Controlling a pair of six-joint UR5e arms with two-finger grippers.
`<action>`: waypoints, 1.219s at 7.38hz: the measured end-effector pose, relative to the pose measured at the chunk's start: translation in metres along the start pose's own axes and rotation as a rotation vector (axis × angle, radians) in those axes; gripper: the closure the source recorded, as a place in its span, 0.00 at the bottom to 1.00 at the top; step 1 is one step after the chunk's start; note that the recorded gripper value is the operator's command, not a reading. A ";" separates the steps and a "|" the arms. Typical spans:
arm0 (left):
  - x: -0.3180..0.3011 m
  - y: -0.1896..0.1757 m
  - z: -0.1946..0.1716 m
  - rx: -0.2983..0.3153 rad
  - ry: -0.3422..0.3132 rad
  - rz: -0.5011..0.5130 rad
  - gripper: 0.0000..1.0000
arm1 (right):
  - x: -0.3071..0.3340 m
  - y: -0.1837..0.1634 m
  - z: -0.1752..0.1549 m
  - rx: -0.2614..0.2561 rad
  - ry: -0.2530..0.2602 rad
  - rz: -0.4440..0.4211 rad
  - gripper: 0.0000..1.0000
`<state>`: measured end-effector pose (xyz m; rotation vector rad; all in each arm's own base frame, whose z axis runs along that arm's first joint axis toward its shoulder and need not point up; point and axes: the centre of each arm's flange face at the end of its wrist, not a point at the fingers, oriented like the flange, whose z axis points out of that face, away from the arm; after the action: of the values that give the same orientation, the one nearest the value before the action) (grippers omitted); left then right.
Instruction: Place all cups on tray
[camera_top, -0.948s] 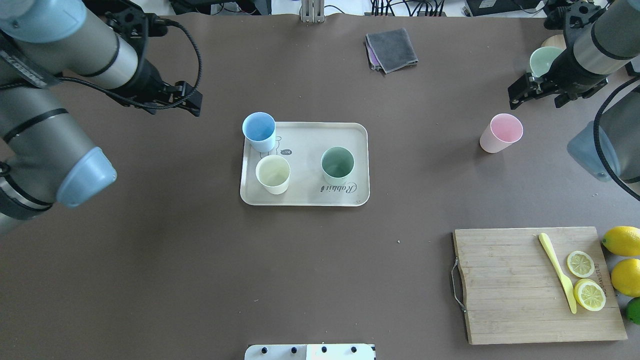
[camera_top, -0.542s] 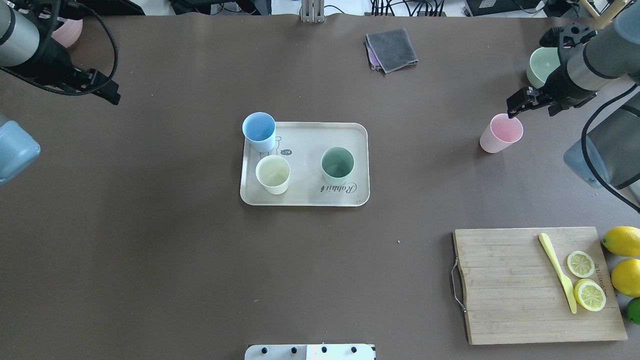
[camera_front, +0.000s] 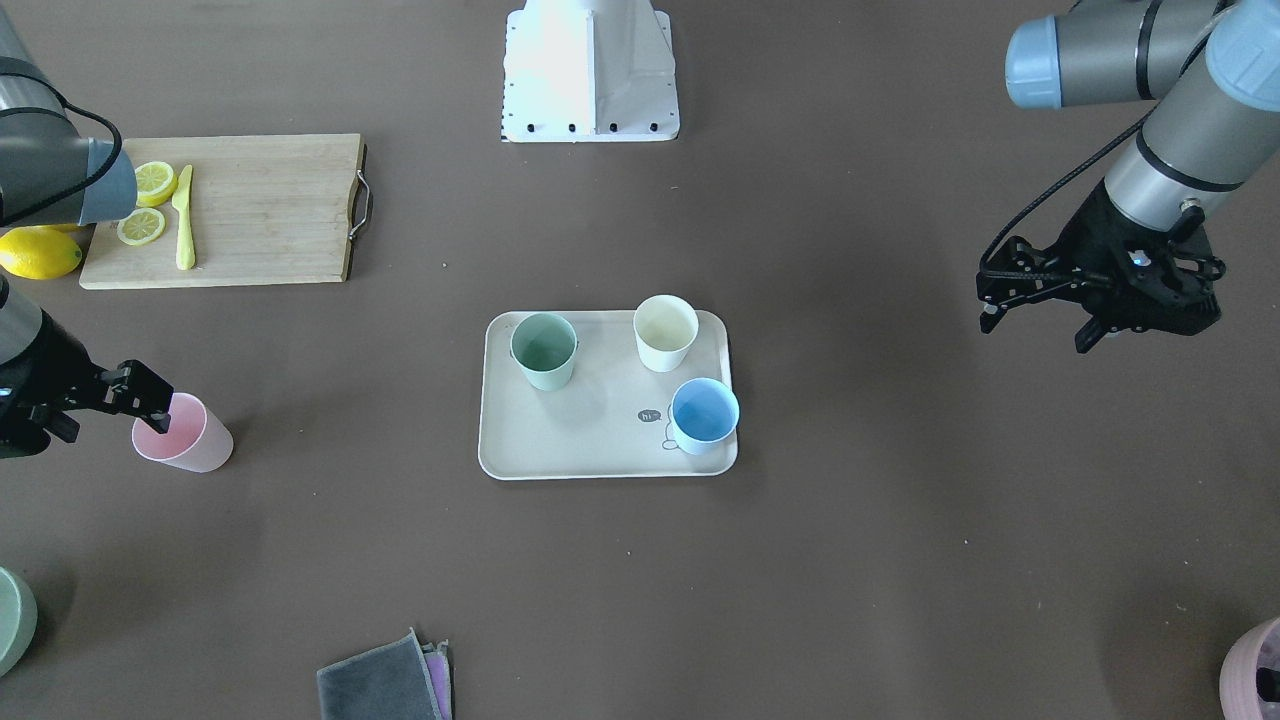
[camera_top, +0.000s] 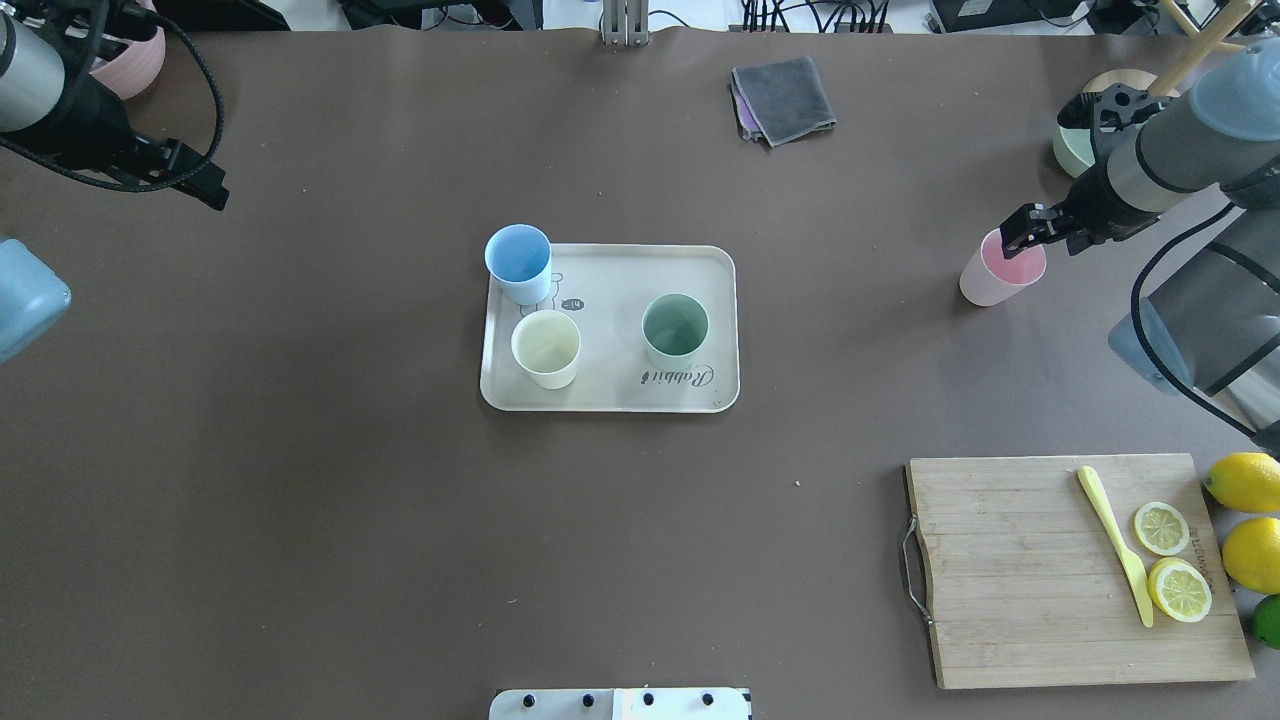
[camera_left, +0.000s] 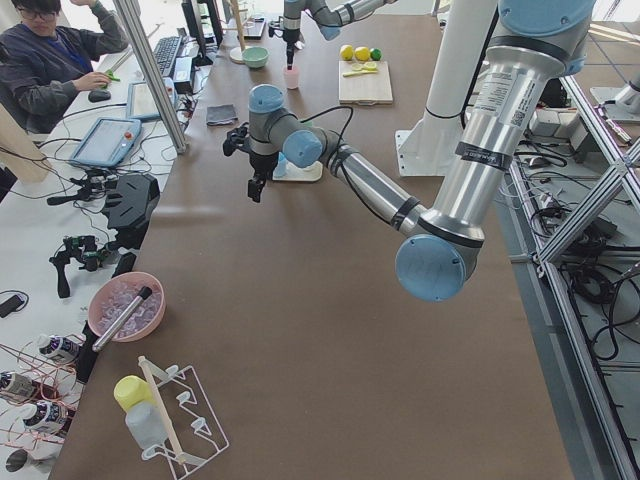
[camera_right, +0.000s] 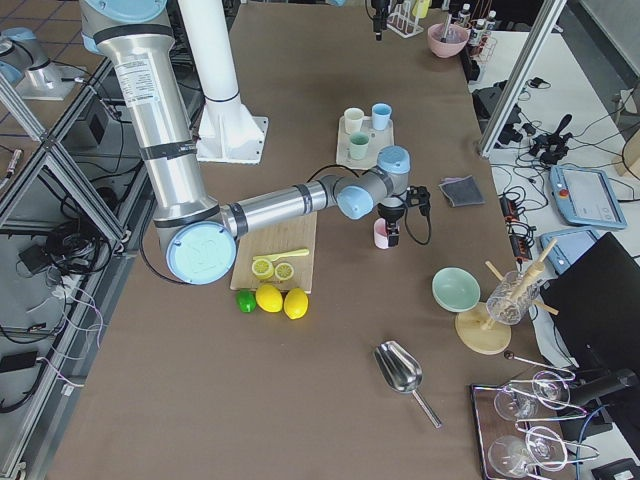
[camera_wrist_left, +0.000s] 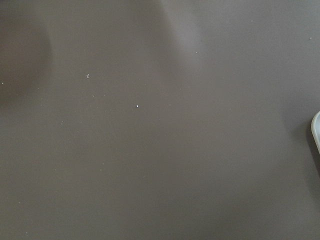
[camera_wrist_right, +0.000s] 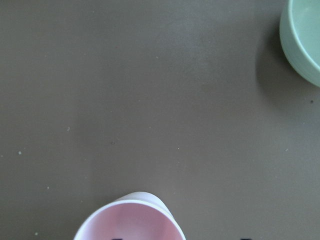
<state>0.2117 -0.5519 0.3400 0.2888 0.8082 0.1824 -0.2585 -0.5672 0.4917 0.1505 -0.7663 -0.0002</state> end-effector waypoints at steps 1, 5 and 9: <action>0.001 0.000 0.001 -0.001 0.000 0.001 0.02 | -0.007 0.005 0.006 -0.007 0.001 -0.002 0.92; 0.003 -0.003 0.002 0.001 0.003 -0.020 0.02 | -0.029 0.007 -0.002 0.010 -0.019 -0.026 1.00; 0.008 -0.002 0.001 0.004 0.007 -0.044 0.02 | -0.156 0.001 -0.027 0.046 -0.127 0.142 1.00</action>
<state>0.2180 -0.5524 0.3349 0.2737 0.8216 0.1411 -0.3526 -0.5536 0.3652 0.1406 -0.9025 0.1436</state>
